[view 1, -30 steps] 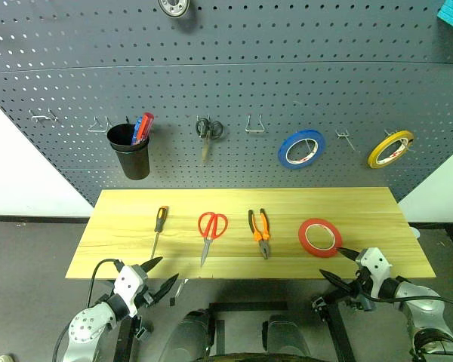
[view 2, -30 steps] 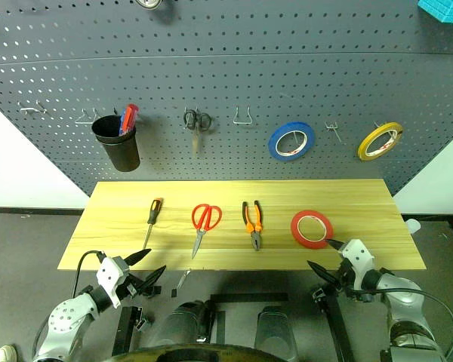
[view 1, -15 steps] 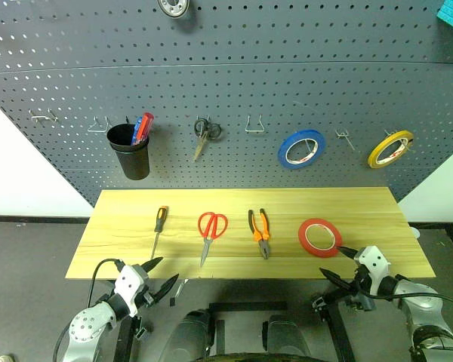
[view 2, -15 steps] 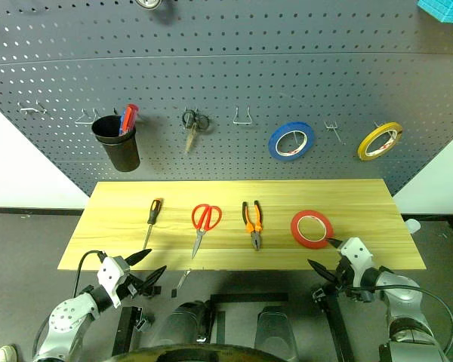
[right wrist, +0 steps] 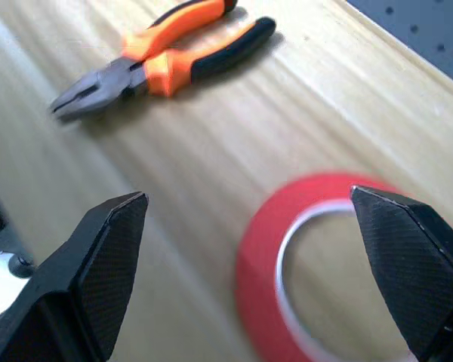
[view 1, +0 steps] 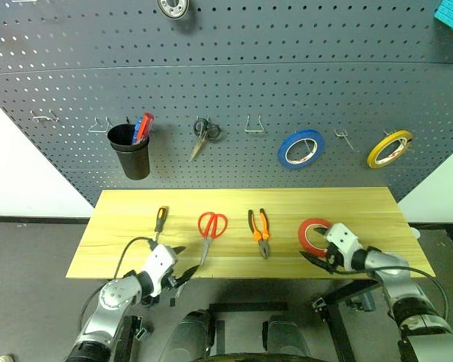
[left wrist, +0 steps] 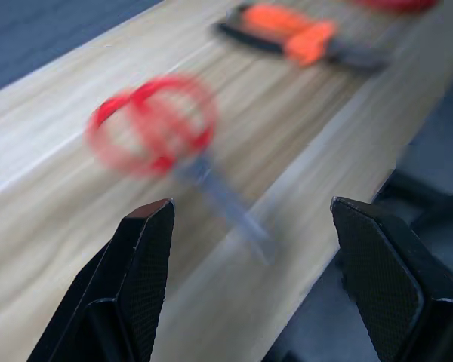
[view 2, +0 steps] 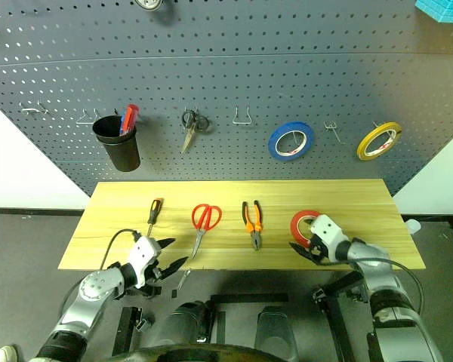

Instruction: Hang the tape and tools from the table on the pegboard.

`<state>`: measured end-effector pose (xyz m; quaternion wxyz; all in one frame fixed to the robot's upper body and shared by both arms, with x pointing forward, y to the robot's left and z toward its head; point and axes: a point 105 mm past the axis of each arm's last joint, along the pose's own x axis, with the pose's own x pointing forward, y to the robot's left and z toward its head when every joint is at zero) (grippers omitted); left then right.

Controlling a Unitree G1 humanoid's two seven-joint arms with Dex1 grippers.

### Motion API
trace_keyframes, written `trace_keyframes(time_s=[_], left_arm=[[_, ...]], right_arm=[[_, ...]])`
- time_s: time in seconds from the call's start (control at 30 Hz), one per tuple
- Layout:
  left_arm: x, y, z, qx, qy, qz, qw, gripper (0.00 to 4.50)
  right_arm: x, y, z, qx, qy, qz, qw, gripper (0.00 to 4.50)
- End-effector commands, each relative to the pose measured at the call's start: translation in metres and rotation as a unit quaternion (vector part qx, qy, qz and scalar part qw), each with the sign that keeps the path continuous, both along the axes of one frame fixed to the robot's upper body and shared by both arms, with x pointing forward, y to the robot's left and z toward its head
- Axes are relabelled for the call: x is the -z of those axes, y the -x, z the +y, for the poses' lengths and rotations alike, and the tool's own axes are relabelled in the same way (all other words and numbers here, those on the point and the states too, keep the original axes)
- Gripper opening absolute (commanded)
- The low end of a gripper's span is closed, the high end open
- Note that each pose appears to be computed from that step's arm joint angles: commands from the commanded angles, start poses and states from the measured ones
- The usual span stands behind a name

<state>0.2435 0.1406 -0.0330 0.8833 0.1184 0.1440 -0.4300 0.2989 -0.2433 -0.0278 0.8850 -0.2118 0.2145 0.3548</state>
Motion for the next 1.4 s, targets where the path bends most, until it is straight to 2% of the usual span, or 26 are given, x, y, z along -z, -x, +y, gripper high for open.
trace_keyframes(time_s=[0.03,0.2,0.5,0.73,0.97,1.07,1.33,1.4], left_arm=[[-0.007,0.004,-0.015,0.068,0.019,0.029,0.997,3.45],[-0.008,0.001,-0.029,0.142,-0.003,0.051,0.989,3.45],[-0.024,-0.013,-0.048,0.199,-0.011,0.023,0.98,3.45],[-0.028,-0.014,-0.051,0.208,-0.01,0.018,0.978,3.45],[-0.031,-0.016,-0.049,0.198,-0.008,0.011,0.98,3.45],[-0.031,-0.017,-0.047,0.192,-0.009,0.009,0.981,3.49],[-0.032,-0.017,-0.044,0.184,-0.009,0.008,0.983,3.49],[-0.032,-0.017,-0.044,0.183,-0.009,0.007,0.983,3.49]], right_arm=[[-0.004,-0.009,0.006,0.012,0.011,0.027,0.999,4.5],[-0.005,-0.016,0.008,0.032,0.029,0.072,0.996,4.5],[0.004,-0.019,0.003,0.041,0.091,0.109,0.989,4.5],[0.014,-0.026,-0.001,0.066,0.116,0.125,0.983,4.5],[0.029,-0.021,-0.004,0.07,0.142,0.162,0.974,4.5],[0.034,-0.018,-0.004,0.065,0.149,0.179,0.97,3.89],[0.042,-0.006,0.0,0.072,0.118,0.232,0.963,1.2],[0.043,-0.004,0.0,0.074,0.112,0.236,0.962,0.69]])
